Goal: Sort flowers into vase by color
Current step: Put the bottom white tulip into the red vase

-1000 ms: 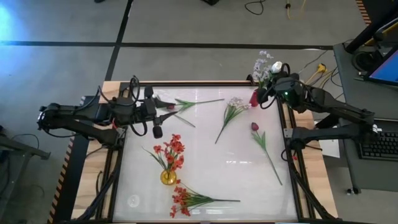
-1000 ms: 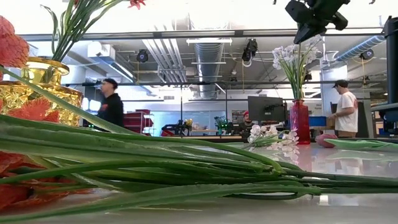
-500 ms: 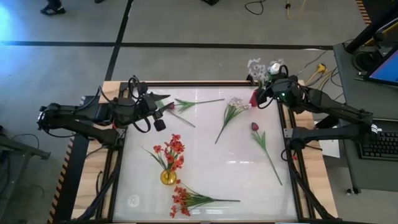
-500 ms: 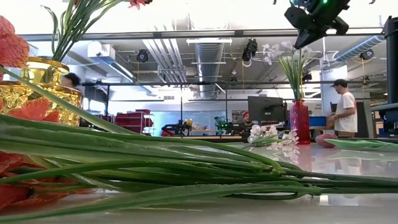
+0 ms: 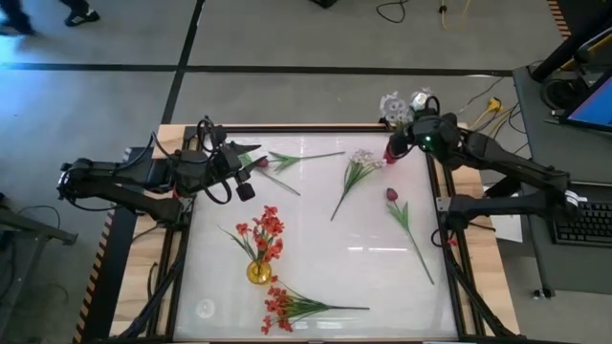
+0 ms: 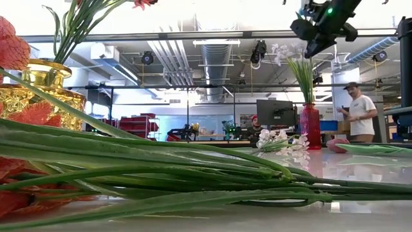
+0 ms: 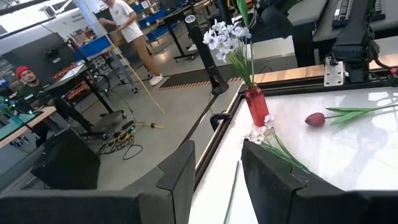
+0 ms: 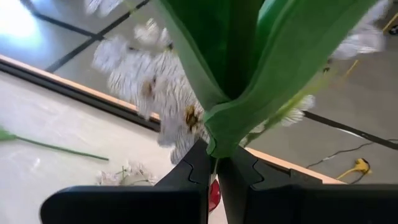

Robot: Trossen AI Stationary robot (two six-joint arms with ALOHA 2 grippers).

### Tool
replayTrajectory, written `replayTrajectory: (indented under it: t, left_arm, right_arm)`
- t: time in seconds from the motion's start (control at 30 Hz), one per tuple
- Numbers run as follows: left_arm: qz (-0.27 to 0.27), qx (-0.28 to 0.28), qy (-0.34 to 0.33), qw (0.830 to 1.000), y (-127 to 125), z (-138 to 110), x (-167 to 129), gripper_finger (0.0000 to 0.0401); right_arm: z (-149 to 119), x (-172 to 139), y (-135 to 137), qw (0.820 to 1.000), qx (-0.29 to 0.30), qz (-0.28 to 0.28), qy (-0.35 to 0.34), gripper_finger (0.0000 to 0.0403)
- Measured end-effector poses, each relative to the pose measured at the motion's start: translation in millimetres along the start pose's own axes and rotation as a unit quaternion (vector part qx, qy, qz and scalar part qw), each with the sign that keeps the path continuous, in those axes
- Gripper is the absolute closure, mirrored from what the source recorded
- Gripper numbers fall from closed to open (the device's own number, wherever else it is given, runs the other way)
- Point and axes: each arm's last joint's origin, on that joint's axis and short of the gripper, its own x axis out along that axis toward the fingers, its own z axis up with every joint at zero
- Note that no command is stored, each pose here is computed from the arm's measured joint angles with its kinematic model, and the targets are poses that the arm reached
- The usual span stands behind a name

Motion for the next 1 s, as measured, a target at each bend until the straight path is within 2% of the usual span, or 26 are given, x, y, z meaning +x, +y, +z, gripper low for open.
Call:
replayTrajectory:
  t: [0.5,0.87,1.0]
  left_arm:
    - [-0.001,0.005,0.006,1.000,-0.3,-1.4,0.0,0.0285]
    - [0.000,0.007,0.010,1.000,-0.3,-2.0,-0.1,0.0285]
    - [0.019,0.007,0.014,1.000,0.7,-2.3,-0.1,0.0285]
  right_arm:
    - [-3.3,19.5,15.4,0.999,-0.030,-0.013,0.031,0.0390]
    - [0.0,14.9,11.1,0.999,-0.022,-0.031,0.010,0.0390]
    - [0.1,14.4,10.8,0.999,-0.021,-0.031,0.009,0.0390]
